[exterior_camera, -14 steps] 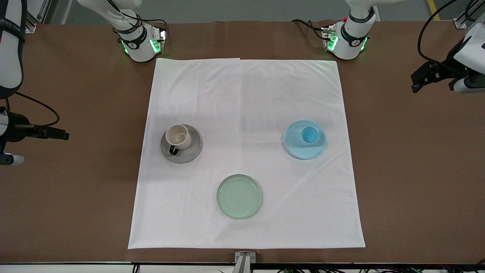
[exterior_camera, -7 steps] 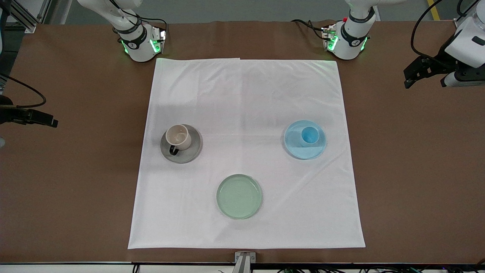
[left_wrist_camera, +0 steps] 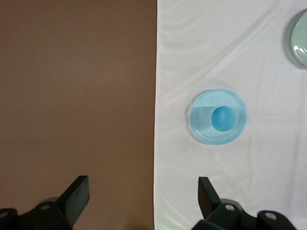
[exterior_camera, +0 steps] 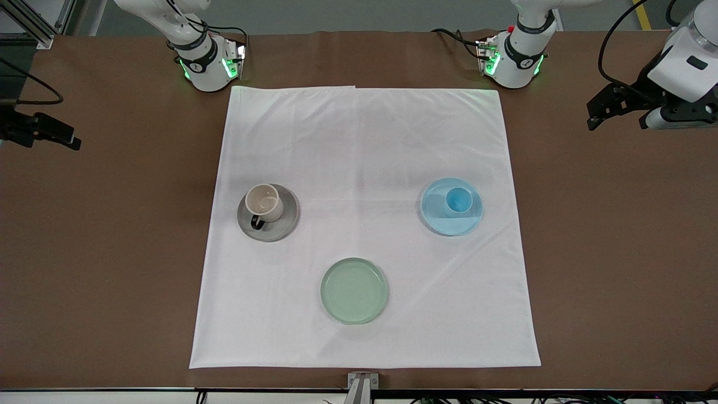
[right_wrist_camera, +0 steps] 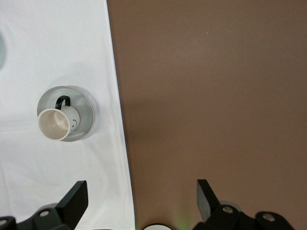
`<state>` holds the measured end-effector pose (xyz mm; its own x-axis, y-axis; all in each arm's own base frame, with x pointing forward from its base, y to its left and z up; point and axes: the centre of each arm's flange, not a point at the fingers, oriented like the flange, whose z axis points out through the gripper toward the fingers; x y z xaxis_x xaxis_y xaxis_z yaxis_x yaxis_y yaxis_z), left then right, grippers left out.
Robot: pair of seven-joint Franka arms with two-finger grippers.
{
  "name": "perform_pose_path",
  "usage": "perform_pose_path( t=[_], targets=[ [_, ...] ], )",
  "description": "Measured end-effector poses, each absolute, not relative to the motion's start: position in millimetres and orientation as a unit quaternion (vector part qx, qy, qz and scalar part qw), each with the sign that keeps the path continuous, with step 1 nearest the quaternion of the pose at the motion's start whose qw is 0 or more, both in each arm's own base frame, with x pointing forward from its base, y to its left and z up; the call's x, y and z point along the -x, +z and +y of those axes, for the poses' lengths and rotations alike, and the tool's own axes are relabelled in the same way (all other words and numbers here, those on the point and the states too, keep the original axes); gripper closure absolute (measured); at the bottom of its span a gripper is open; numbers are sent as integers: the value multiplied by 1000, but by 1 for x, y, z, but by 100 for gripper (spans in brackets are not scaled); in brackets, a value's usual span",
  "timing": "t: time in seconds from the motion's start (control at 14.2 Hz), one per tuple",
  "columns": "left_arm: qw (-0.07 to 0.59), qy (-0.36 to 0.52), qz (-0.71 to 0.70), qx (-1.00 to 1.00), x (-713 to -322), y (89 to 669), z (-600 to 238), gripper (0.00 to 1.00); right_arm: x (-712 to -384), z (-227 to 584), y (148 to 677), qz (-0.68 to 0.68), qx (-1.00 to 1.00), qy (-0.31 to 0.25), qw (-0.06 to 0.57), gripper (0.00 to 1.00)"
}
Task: Place blue cup in blue plate and white mug in gray plate
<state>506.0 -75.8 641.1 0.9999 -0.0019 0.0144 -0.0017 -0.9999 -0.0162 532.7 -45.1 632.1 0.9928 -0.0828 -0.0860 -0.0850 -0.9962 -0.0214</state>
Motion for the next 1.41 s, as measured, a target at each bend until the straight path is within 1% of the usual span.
perform_pose_path(
  t=[0.21, 0.35, 1.41],
  targets=[
    [8, -8, 2, 1000, -505, 642, -78, 0, -514, -45, 653, 41, 998, 34, 14, 0],
    [8, -8, 2, 1000, -505, 642, -77, 0, -508, -44, 661, 41, 999, 30, 15, 0],
    [7, -12, -3, 1000, -506, 645, -72, 0, -508, -41, 660, 29, 999, 31, 16, 0]
  ],
)
